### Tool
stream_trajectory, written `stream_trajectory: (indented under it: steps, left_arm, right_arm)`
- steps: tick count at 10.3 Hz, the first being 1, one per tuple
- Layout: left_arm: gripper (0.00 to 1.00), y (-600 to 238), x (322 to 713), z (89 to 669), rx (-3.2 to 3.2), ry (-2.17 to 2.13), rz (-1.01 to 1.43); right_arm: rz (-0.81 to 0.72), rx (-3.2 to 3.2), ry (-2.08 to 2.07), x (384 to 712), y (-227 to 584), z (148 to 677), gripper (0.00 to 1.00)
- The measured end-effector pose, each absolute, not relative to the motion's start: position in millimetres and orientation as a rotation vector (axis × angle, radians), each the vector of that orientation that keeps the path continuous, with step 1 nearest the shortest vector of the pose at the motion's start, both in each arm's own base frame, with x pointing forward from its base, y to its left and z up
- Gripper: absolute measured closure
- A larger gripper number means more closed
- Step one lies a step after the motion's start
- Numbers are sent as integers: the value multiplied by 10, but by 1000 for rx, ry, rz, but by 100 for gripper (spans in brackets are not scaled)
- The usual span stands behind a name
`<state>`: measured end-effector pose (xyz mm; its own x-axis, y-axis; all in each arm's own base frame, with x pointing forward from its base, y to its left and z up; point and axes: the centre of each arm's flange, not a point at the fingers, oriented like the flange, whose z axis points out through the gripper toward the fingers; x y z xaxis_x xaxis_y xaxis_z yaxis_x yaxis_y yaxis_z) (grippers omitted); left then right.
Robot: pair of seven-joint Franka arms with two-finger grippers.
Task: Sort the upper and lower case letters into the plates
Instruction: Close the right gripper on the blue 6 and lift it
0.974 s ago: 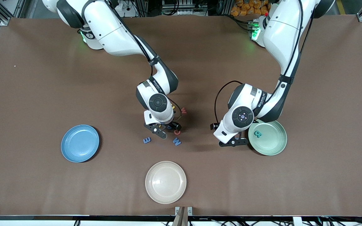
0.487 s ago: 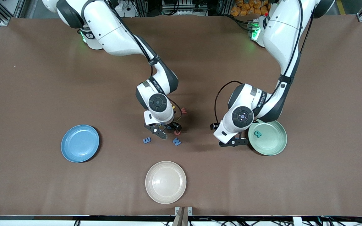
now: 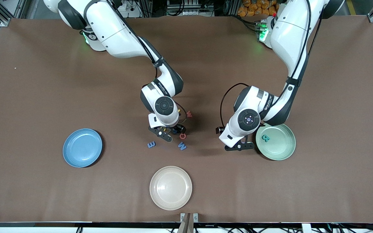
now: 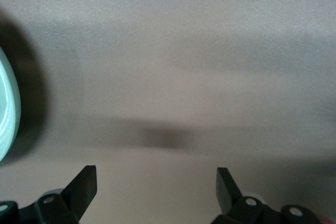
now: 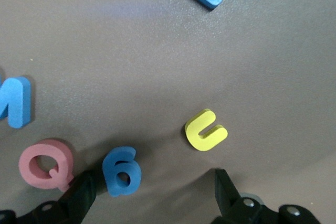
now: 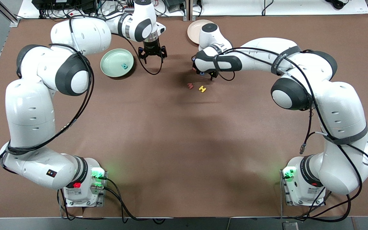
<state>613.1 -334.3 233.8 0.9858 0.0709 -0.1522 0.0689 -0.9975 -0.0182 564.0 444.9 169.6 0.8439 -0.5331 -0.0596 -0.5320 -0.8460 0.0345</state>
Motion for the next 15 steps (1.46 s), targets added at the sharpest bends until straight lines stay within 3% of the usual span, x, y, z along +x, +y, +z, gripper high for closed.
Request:
stream_trajectory:
  steps: [6,9,11,15]
  left_arm:
    - [0,-3381,6303,2994,-3188,-29,70]
    - [0,-3384,6341,3098,-3198,1,41]
    - [0,-3376,6341,3045,-3195,0,52]
    - [0,-3393,6346,2891,-3196,2,50]
  right_arm:
    - [-98,3000,-907,5663,4454,1721,0]
    - [-83,3013,-916,5698,4462,1795,48]
    - [-80,3013,-926,5730,4430,1823,74]
    - [-42,3035,-953,5888,4310,2110,73]
